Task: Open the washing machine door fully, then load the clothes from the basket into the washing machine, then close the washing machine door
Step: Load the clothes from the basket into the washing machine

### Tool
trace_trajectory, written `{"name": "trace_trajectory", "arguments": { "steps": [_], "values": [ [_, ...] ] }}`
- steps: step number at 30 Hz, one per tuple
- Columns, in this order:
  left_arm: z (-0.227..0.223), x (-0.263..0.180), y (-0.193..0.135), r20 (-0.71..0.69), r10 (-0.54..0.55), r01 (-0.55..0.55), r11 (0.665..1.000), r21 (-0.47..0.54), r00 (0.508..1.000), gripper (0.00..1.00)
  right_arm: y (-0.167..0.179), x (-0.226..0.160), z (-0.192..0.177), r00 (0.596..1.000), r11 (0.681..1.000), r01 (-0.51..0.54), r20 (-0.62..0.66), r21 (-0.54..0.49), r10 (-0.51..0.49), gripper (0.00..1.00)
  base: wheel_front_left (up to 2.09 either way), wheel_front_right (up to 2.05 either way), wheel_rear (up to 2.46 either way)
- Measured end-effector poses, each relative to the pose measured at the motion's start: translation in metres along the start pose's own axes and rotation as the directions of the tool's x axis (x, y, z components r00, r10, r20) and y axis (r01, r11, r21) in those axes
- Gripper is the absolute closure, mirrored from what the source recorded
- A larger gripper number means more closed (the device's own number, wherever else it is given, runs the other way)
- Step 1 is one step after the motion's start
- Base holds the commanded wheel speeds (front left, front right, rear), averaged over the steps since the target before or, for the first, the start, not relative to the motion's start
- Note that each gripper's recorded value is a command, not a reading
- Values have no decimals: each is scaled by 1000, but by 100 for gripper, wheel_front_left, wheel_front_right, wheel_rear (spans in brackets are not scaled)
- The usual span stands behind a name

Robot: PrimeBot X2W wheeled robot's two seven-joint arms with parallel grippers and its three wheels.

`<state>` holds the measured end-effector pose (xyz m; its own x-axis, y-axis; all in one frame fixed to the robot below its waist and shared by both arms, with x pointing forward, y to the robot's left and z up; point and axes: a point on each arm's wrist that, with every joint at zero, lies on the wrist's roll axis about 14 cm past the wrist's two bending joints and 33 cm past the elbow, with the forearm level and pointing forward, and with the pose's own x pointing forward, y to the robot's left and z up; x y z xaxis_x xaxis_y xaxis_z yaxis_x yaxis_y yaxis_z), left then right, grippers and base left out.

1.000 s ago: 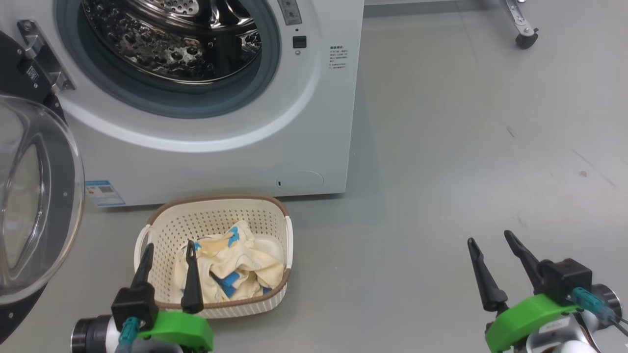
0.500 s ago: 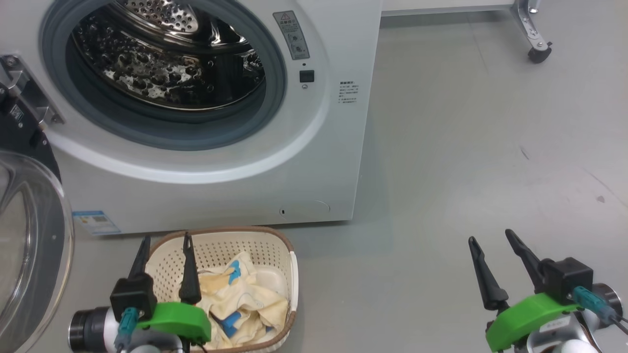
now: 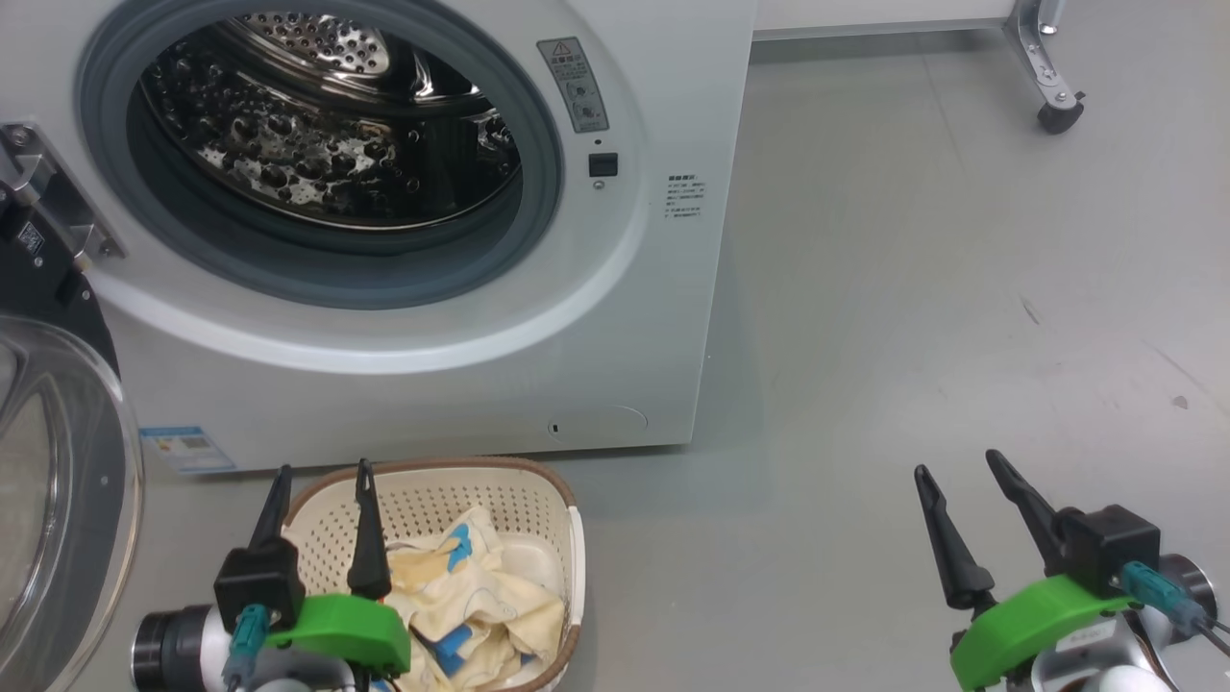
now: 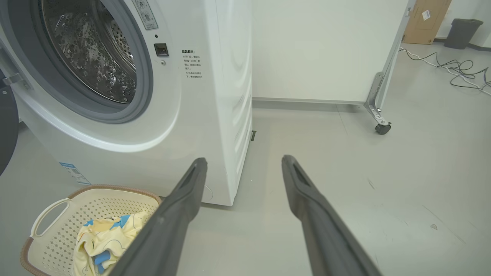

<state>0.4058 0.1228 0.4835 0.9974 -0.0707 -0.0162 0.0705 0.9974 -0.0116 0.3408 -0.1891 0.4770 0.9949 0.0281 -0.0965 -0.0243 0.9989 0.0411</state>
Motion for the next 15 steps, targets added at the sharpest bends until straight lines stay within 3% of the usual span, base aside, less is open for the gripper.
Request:
{"name": "trace_trajectory", "arguments": {
  "steps": [15],
  "values": [
    [-1,-2,-6,-4,-18,18,1000,-2,1000,0,-1,-2,1,1000,1000,3,5,0,-3,0,0,0,0]
  ]
}}
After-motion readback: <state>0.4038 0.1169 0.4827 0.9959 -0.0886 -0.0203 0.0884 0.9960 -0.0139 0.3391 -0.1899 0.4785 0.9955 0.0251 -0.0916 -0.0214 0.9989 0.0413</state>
